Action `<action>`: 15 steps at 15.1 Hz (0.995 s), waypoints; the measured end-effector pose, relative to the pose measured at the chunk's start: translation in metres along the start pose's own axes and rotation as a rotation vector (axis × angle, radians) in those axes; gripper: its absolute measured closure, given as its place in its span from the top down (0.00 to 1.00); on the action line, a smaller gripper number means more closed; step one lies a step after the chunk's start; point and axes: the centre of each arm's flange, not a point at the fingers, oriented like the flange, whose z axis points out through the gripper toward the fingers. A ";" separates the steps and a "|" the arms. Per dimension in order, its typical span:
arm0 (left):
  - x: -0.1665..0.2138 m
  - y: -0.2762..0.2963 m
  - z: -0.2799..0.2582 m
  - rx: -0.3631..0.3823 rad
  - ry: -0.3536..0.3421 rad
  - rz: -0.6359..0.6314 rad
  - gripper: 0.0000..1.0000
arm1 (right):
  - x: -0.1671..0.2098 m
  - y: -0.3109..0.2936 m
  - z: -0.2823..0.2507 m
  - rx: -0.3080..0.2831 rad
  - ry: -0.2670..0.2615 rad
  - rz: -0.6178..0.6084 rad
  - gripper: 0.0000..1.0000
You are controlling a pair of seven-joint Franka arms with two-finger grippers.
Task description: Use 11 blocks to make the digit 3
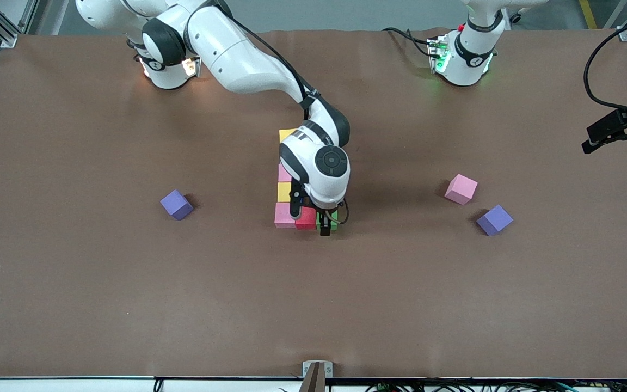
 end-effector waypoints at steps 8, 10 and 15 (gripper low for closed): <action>0.000 0.000 0.000 0.000 0.000 0.000 1.00 | 0.000 0.001 0.000 -0.006 0.006 0.000 1.00; 0.000 0.000 0.000 0.000 0.000 0.000 1.00 | 0.000 0.001 -0.003 -0.010 0.008 -0.001 1.00; 0.000 0.000 0.000 0.000 0.000 0.000 1.00 | -0.004 0.000 -0.023 -0.008 0.003 -0.005 1.00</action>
